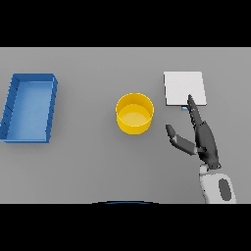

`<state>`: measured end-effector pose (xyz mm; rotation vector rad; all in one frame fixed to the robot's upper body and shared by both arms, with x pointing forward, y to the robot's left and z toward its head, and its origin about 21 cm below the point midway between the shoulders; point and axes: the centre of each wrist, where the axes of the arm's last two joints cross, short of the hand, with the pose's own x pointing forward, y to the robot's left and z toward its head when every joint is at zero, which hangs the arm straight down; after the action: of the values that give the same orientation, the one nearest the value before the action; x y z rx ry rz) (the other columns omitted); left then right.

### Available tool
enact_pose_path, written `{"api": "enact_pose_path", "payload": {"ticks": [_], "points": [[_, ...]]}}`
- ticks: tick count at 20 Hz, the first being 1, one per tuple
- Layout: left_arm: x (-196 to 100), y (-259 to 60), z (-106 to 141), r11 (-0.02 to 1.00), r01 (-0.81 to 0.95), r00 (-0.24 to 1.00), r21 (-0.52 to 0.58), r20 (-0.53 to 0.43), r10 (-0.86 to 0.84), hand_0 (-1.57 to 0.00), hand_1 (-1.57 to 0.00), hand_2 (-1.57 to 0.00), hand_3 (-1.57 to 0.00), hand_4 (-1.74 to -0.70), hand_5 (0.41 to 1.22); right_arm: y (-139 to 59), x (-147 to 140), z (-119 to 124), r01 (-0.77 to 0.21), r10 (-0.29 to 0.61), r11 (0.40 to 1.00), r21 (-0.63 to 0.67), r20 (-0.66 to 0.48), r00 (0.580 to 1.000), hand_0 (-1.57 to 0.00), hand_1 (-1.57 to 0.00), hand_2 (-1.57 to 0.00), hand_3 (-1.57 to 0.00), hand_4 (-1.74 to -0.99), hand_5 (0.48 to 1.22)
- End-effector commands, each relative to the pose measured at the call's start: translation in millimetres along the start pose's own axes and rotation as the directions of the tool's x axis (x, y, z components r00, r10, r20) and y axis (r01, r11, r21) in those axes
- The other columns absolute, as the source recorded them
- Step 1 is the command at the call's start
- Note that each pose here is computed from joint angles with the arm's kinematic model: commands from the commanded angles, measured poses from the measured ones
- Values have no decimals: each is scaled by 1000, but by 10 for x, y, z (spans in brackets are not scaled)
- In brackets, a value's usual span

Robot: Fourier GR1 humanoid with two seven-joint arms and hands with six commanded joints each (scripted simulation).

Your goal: Pick up the red beaker and tilt it to pour out 1 green nut into yellow bowl. Pick up the yellow bowl and place it on the metallic measuring scale.

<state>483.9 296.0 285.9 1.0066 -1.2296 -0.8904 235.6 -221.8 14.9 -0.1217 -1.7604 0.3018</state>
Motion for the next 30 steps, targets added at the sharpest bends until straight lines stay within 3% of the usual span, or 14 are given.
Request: {"api": "enact_pose_path", "payload": {"ticks": [1, 6, 13, 15, 19, 21, 22, 23, 25, 27, 30], "points": [[-124, -126, -8, 999, -28, 999, 26, -41, 29, -1571, -1571, -1571, -1560, -1740, 1221, 20, -27, 7, -5, 5, 1000, 5, -15, 1000, 1, 1, 1, 1, -1138, 626], [-659, -605, 34, 946, -310, 918, 91, -231, 323, -1571, -1571, -1571, -1567, -1741, 1221, 18, 9, -3, 6, -6, 1000, 10, -3, 1000, 1, 1, 1, 1, -1133, 655], [-1205, -1460, 401, 884, -455, 832, 107, -304, 465, -1571, -1571, -1571, -1570, -1741, 1221, -25, -38, 30, -11, 10, 1000, 12, 7, 1000, 1, 1, 1, 1, -1166, 676], [-1254, -1560, 556, 873, -473, 816, 116, -317, 484, -1571, -1571, -1571, -1571, -1741, 1151, -25, -44, 53, -4, 4, 1000, 11, 0, 1000, 1, 1, 1, 1, -1174, 676], [-1220, -1694, 785, 855, -507, 782, 113, -358, 511, -1571, -1571, -1571, -1571, -1741, 925, 0, -13, 13, -1, 1, 1000, 21, -8, 1000, 1, 1, 1, 1, -1157, 671], [-1206, -1624, 846, 854, -511, 776, 99, -374, 507, -1571, -1571, -1526, -1525, -1521, 818, -6, -52, 50, 8, -7, 1000, 26, -4, 1000, 1, 1, 1, 1, -1155, 670], [-1187, -1594, 900, 860, -509, 803, 44, -336, 492, -1469, -1344, -1276, -1318, -1369, 774, -17, -50, 26, 13, -13, 1000, 16, -9, 1000, 1, 1, 1, 1, -1153, 670], [-1169, -1562, 942, 849, -528, 803, 3, -325, 500, -1175, -1075, -1021, -1055, -1232, 737, -5, -47, 24, 10, -10, 1000, 15, -13, 1000, 1, 1, 1, 1, -1151, 670], [-1219, -1526, 998, 810, -582, 784, -75, -317, 534, -751, -687, -653, -675, -1050, 683, -10, -33, 18, 7, -7, 1000, 15, -5, 1000, 1, 1, 1, 1, -1150, 671], [-1183, -1526, 1006, 841, -527, 820, -122, -332, 466, -481, -440, -418, -431, -915, 651, 11, -65, 41, 13, -13, 1000, 13, -7, 1000, 1, 1, 1, 1, -1155, 670], [-1212, -1569, 997, 875, -459, 849, -155, -365, 381, -246, -225, -213, -220, -828, 627, -17, -76, 45, -15, 15, 1000, 7, -9, 1000, 1, 1, 1, 1, -1156, 665]]}}
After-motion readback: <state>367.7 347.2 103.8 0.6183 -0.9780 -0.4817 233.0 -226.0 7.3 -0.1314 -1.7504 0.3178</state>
